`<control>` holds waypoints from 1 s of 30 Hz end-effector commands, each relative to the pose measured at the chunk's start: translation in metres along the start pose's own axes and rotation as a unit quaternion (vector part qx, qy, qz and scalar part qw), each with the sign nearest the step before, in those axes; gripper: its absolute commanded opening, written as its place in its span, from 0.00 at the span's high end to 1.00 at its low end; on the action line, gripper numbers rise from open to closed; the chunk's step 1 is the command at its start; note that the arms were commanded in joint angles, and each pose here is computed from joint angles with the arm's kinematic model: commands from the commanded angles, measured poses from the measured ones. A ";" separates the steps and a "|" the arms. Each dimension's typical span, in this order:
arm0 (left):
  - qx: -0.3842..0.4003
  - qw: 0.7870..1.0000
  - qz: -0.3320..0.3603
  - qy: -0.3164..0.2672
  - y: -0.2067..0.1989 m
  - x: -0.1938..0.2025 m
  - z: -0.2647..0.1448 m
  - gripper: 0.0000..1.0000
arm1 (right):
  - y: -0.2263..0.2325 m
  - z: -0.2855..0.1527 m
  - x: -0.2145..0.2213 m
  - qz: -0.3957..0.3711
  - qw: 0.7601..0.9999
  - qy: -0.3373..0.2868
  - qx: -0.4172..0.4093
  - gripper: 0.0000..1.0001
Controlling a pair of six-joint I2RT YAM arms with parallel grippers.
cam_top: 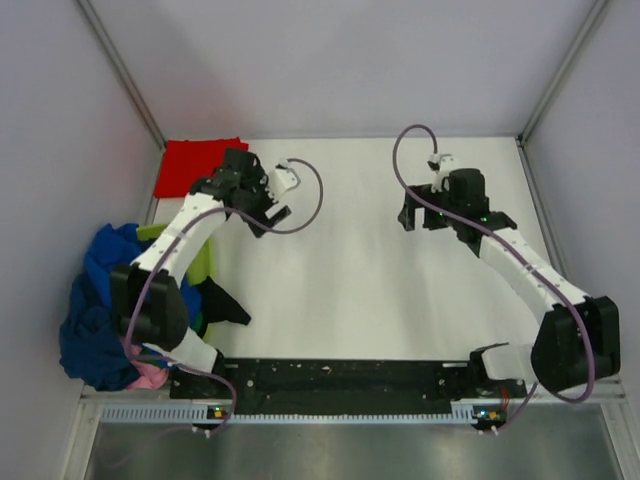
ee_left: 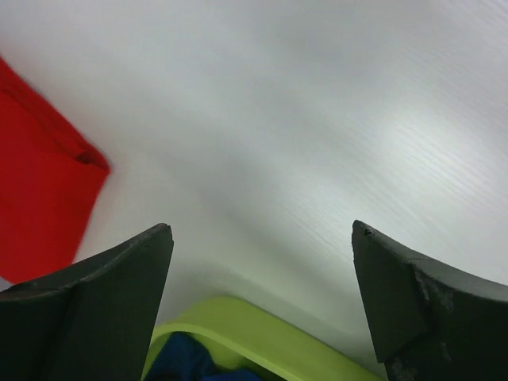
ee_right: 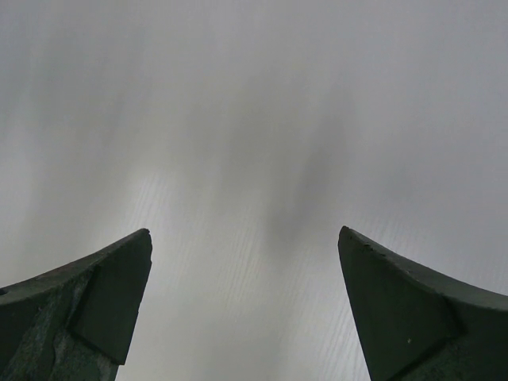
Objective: Fold and stack the t-shirts
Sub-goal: Put the neatly folded tshirt into the corner of the board with the left arm
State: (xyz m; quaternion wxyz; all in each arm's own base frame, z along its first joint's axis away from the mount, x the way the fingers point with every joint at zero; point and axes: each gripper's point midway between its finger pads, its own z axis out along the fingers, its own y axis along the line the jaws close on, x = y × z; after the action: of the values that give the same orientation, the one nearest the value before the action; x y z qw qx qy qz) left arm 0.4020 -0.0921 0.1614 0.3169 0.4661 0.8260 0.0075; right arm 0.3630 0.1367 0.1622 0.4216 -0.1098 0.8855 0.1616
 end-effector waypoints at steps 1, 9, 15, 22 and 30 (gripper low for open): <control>0.043 0.998 -0.032 -0.037 -0.059 0.007 -0.015 0.01 | -0.025 -0.035 -0.035 0.051 0.989 -0.121 0.065 0.01; -0.053 0.991 -0.060 -0.112 -0.095 0.065 -0.014 0.01 | -0.046 -0.051 0.014 0.105 0.974 -0.161 0.116 0.01; -0.157 0.971 -0.144 -0.110 -0.077 0.101 -0.003 0.01 | -0.060 -0.055 0.038 0.113 0.969 -0.160 0.153 0.01; -0.177 0.965 -0.157 -0.110 -0.071 0.105 -0.010 0.01 | -0.068 -0.050 0.055 0.136 0.961 -0.175 0.167 0.01; -0.176 0.965 -0.155 -0.114 -0.072 0.104 -0.011 0.01 | -0.076 -0.049 0.067 0.161 0.951 -0.184 0.187 0.01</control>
State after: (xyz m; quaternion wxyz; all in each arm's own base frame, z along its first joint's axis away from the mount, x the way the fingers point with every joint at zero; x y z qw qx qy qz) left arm 0.2952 -0.0495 0.0794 0.4513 0.2828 0.8452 0.0449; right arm 0.3017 0.0507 0.1012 0.5189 0.1149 0.8439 0.0740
